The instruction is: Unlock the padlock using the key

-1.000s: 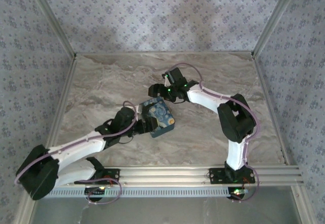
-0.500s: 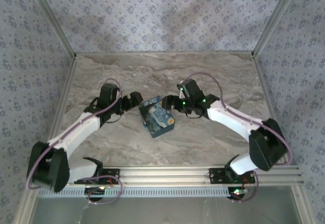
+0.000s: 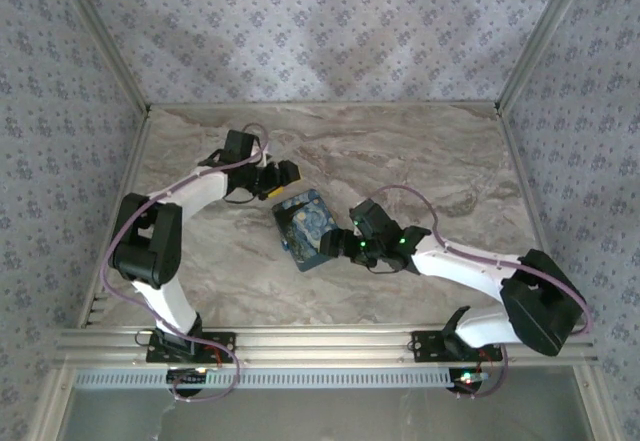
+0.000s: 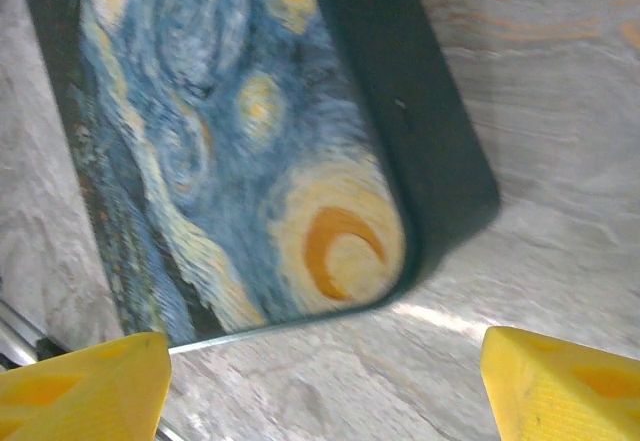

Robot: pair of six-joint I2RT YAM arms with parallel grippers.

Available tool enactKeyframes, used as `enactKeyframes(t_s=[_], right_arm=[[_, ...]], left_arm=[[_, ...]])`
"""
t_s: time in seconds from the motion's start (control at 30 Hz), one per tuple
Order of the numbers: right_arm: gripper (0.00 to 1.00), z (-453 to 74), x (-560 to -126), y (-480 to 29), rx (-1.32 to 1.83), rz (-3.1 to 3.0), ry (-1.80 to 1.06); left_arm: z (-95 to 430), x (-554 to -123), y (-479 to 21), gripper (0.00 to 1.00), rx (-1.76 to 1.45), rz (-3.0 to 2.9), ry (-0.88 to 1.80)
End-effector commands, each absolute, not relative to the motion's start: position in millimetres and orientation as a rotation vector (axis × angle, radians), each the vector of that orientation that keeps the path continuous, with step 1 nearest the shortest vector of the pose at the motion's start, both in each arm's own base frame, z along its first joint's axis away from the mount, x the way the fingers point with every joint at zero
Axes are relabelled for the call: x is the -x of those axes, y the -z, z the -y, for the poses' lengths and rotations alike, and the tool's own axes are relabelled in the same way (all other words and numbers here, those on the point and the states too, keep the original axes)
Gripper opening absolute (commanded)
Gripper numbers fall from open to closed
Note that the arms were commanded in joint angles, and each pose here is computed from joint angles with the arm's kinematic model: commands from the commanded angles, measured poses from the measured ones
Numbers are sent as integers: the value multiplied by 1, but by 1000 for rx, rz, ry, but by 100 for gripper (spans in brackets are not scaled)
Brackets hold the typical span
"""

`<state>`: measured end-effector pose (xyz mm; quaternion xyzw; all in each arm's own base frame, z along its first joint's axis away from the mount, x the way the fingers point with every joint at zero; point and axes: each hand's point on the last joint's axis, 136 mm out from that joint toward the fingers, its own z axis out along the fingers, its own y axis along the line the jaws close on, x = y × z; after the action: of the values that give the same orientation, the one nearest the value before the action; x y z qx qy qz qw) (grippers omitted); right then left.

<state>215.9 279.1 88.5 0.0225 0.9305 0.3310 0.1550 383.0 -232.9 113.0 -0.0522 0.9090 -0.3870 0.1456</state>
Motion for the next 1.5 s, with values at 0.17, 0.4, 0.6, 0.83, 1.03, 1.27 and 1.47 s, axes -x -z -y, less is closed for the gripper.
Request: enactKeyframes(t_s=[0.17,0.4,0.6,0.83,1.03,1.27,1.47], right_arm=[[82,-303,-251,-104,-141,-2564,-1067],[82,-307,-289,-110,-135,-2549,-1044],[71,-320,-318,-109,-101,-2570,-1062],[69,-322,-345,-106,-89,-2581,-1063],[70,-306,-362,-103,-105,-2593,-1035],[70,-287,-368,-103,-136,-2595,-1002],[71,-281,-368,-102,-142,-2603,-980]], left_arm=[[235,-349,-121,74,68,-2633,1196],[223,-321,-114,74,129,-2620,1189],[225,-302,-112,73,167,-2594,1196],[245,-301,-116,73,158,-2556,1193],[264,-313,-121,73,133,-2538,1183],[276,-326,-116,74,130,-2543,1165],[278,-333,-118,75,121,-2533,1147]])
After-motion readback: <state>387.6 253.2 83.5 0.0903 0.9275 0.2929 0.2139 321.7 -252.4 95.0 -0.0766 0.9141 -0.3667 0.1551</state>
